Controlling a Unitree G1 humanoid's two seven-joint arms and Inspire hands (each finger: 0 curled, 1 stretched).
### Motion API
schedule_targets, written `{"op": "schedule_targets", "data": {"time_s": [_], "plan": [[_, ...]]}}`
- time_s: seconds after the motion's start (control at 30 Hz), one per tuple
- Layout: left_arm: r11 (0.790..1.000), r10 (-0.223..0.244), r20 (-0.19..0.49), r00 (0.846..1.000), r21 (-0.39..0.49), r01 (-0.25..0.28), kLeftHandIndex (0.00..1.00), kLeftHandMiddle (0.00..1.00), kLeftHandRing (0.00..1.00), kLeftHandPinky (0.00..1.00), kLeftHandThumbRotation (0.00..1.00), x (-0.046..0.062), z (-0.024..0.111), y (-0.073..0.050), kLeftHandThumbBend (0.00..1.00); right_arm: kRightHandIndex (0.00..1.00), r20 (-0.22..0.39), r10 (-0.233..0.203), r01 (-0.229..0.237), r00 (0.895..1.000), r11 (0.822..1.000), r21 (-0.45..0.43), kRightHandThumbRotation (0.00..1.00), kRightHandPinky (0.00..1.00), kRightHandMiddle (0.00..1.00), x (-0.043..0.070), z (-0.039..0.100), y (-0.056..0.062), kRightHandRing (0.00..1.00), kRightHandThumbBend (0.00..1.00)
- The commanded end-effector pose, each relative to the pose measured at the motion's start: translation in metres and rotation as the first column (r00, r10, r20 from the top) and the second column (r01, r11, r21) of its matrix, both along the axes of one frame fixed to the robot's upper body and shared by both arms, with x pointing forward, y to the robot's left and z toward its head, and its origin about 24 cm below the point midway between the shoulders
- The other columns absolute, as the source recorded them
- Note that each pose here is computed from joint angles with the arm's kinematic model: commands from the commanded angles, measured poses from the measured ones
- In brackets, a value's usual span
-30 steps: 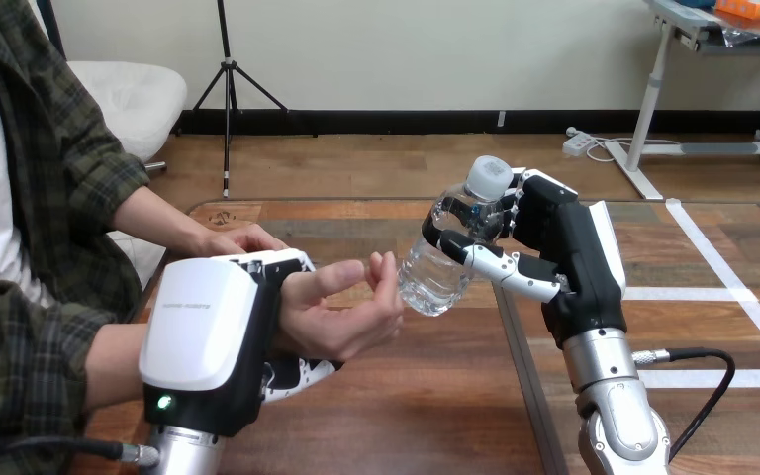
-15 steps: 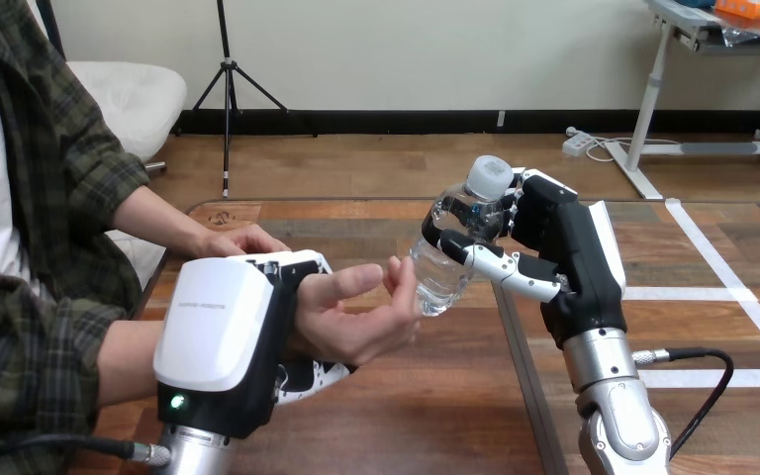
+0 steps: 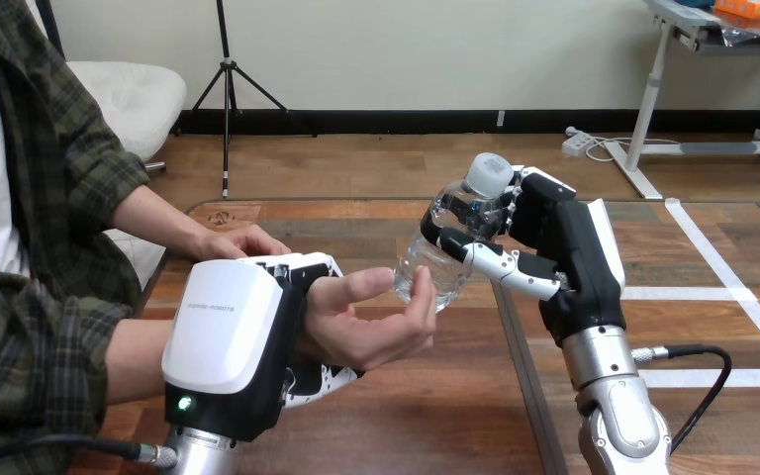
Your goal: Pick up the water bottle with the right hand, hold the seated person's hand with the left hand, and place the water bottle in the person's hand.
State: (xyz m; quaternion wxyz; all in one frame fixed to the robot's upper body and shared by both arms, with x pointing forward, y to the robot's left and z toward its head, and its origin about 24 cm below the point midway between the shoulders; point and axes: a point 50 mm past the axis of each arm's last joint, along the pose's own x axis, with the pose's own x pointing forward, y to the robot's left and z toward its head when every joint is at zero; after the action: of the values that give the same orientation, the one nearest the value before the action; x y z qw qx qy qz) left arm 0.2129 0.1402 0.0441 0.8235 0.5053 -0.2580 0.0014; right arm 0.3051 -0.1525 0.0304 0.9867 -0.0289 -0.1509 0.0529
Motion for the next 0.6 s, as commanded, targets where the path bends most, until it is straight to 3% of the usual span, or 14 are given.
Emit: {"op": "schedule_targets", "data": {"time_s": [0.0, 0.57], "plan": [[0.994, -0.097, 0.132, 0.987, -0.030, 0.102, 0.41, 0.39, 0.33, 0.27, 0.00, 0.009, 0.027, -0.019, 0.88, 0.58, 0.197, 0.010, -0.015, 0.980, 1.000, 0.024, 0.00, 0.46, 0.48, 0.026, 0.052, 0.008, 0.43, 0.65], [0.991, -0.122, 0.107, 0.987, -0.042, 0.127, 0.42, 0.40, 0.35, 0.28, 0.00, 0.004, 0.026, -0.022, 0.88, 0.57, 0.251, 0.022, -0.013, 0.968, 0.999, -0.037, 0.00, 0.48, 0.47, 0.032, 0.065, 0.016, 0.44, 0.71]]}}
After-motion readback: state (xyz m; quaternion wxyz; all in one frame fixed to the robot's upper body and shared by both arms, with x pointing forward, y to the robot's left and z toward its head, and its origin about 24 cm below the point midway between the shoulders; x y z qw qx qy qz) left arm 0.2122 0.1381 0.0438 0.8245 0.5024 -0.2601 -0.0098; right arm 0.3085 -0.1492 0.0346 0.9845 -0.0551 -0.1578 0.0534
